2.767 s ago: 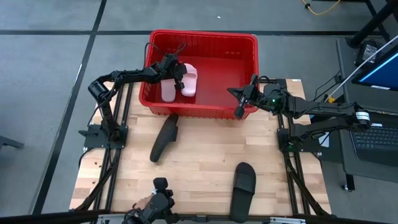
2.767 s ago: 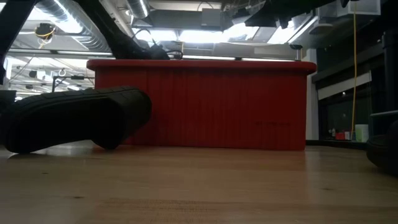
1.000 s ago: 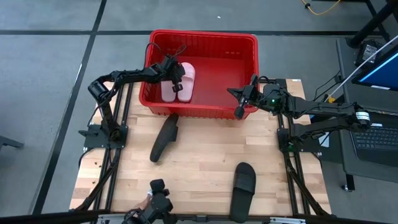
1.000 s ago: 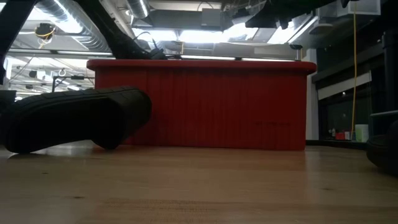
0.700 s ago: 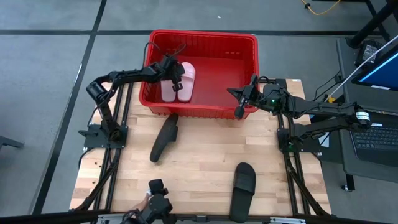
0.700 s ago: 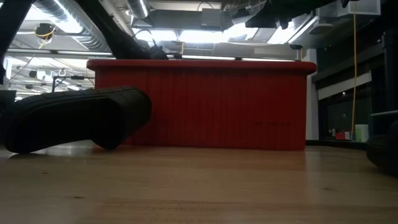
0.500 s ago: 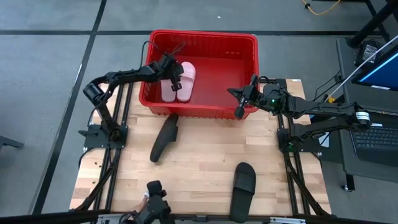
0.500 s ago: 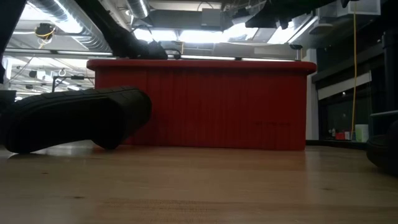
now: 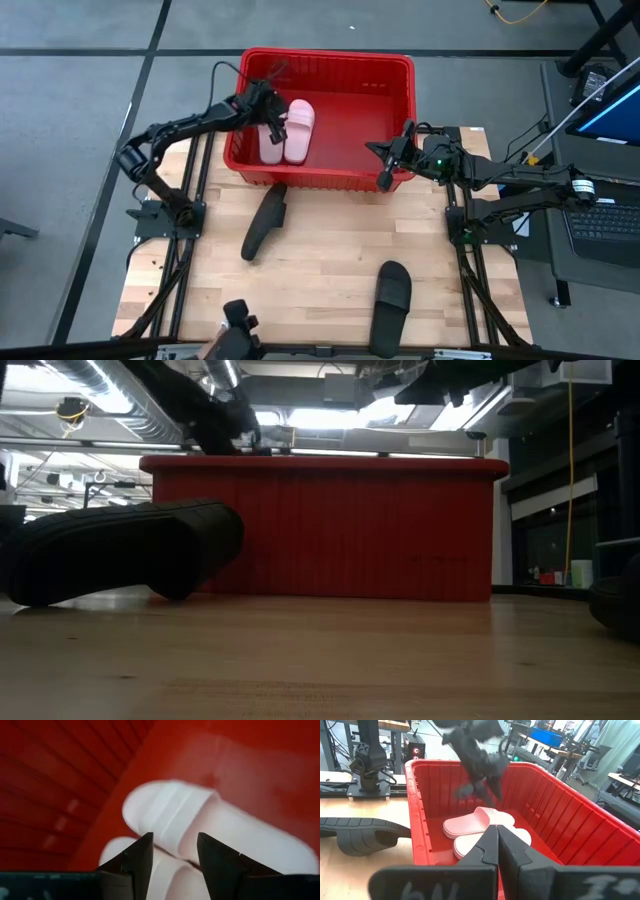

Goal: Pick and place slides into bin
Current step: Put the left black slipper into the red bin

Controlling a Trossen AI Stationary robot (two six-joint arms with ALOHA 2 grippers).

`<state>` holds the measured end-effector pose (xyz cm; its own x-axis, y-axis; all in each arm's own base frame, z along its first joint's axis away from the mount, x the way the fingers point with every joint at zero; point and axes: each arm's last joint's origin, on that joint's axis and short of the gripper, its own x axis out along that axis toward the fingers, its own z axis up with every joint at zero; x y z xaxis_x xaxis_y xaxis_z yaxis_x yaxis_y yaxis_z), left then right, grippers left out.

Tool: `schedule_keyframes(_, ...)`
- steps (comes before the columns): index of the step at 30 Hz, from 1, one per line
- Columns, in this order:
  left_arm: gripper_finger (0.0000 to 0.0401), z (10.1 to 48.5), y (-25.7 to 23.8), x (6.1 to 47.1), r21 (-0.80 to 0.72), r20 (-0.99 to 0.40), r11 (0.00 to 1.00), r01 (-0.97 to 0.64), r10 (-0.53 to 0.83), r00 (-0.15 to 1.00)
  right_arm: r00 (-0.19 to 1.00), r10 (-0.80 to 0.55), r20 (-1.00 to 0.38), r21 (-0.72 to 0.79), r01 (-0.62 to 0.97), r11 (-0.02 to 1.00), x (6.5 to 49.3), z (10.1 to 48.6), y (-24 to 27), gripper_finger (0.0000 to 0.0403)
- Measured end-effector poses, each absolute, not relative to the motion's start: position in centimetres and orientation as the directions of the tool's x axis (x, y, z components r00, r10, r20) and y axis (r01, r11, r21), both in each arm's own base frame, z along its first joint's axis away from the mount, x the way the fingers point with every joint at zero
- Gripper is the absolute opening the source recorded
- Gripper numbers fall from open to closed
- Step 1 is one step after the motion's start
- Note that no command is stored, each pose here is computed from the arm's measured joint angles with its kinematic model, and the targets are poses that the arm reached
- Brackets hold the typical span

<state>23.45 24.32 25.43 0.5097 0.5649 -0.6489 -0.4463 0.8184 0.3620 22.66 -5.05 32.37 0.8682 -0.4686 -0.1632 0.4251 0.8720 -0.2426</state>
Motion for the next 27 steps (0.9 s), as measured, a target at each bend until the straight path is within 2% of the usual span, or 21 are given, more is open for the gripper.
schedule_keyframes(7, 0.0129, 30.3, 21.3, 22.6, 0.388, -0.521, 0.799, -0.459, 0.601, 0.606, 0.868, -0.469, -0.163, -0.260, 0.420, 0.869, 22.7, 32.4, -5.0, 0.0003)
schedule_keyframes(14, 0.0058, 34.3, 17.2, 21.8, 0.408, -0.390, 0.801, -0.439, 0.587, 0.709, 0.872, -0.461, -0.163, -0.259, 0.413, 0.873, 22.7, 32.4, -5.0, 0.0003)
schedule_keyframes(20, 0.0007, 36.3, 14.3, 21.2, 0.371, -0.326, 0.826, -0.423, 0.543, 0.774, 0.895, -0.414, -0.164, -0.255, 0.367, 0.895, 22.7, 32.5, -4.9, 0.0003)
schedule_keyframes(27, 0.0002, 37.6, 10.7, 20.6, 0.380, -0.296, 0.866, -0.325, 0.446, 0.845, 0.908, -0.402, -0.122, -0.241, 0.366, 0.899, 22.8, 34.4, -4.5, 0.0003)
